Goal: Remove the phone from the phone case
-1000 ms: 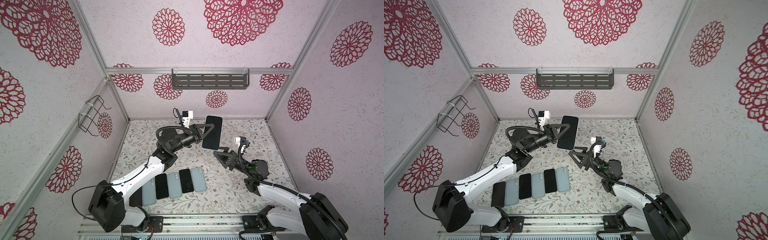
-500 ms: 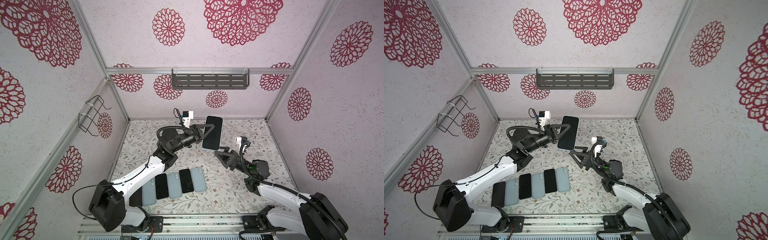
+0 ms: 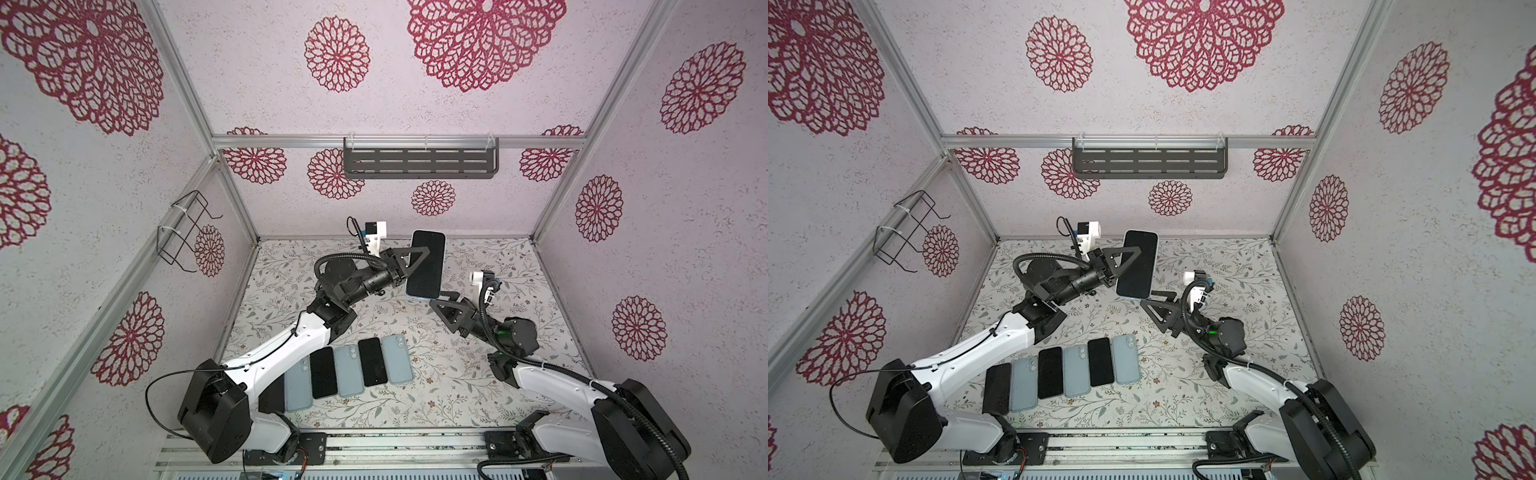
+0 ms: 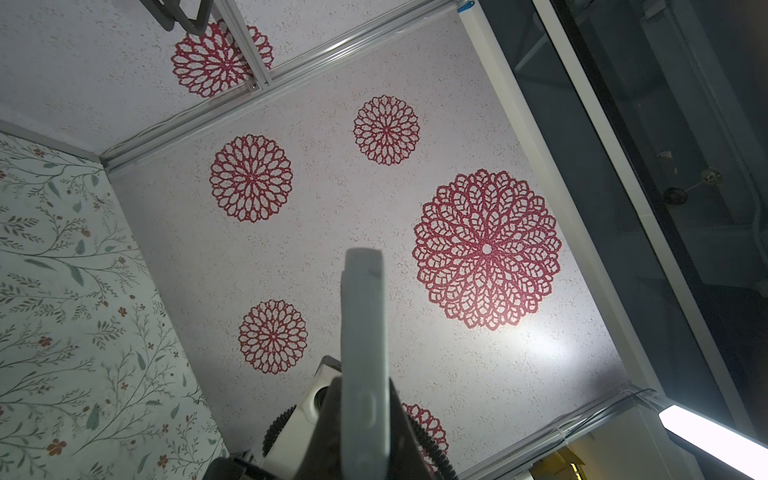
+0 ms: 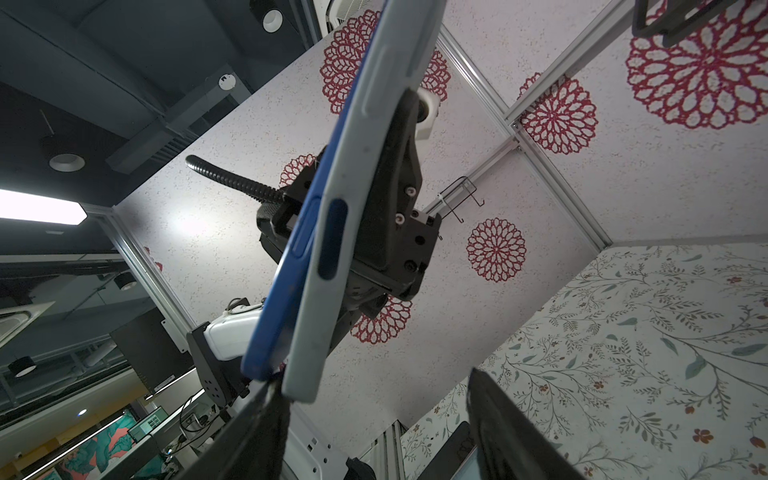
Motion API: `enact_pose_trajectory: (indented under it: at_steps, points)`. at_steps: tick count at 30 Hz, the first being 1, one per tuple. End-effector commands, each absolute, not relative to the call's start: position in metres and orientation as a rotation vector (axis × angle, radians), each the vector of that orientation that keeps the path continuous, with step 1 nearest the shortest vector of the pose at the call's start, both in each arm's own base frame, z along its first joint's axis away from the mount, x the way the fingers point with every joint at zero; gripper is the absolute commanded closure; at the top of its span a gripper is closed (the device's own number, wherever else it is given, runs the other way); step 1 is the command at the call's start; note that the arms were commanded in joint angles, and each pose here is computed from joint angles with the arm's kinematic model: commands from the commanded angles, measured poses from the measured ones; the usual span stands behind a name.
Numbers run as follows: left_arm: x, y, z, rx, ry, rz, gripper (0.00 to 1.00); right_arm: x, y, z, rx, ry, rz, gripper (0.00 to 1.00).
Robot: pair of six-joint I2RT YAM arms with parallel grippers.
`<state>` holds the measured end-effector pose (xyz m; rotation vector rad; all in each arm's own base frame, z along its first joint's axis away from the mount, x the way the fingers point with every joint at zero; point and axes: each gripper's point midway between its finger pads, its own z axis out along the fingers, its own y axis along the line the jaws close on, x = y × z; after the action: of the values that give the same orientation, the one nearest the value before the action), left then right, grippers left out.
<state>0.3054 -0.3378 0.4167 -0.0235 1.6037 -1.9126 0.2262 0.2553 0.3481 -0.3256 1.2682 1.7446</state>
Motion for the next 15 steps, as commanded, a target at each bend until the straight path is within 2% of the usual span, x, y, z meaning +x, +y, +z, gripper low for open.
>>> enact_pose_trajectory:
  at_steps: [1, 5, 9, 15]
  points:
    - [0.287, -0.348, 0.425, 0.067, 1.563, -1.96, 1.0, 0.232, 0.244, 0.379, -0.294, 1.164, 1.742, 0.37]
    - [0.29, -0.351, 0.414, 0.055, 1.586, -1.958, 1.0, 0.231, 0.244, 0.376, -0.285, 1.172, 1.758, 0.47]
    - [0.29, -0.358, 0.403, 0.053, 1.607, -1.962, 1.0, 0.229, 0.243, 0.371, -0.278, 1.191, 1.771, 0.62]
    - [0.292, -0.372, 0.366, 0.037, 1.698, -1.919, 1.0, 0.226, 0.238, 0.355, -0.235, 1.27, 1.764, 0.97]
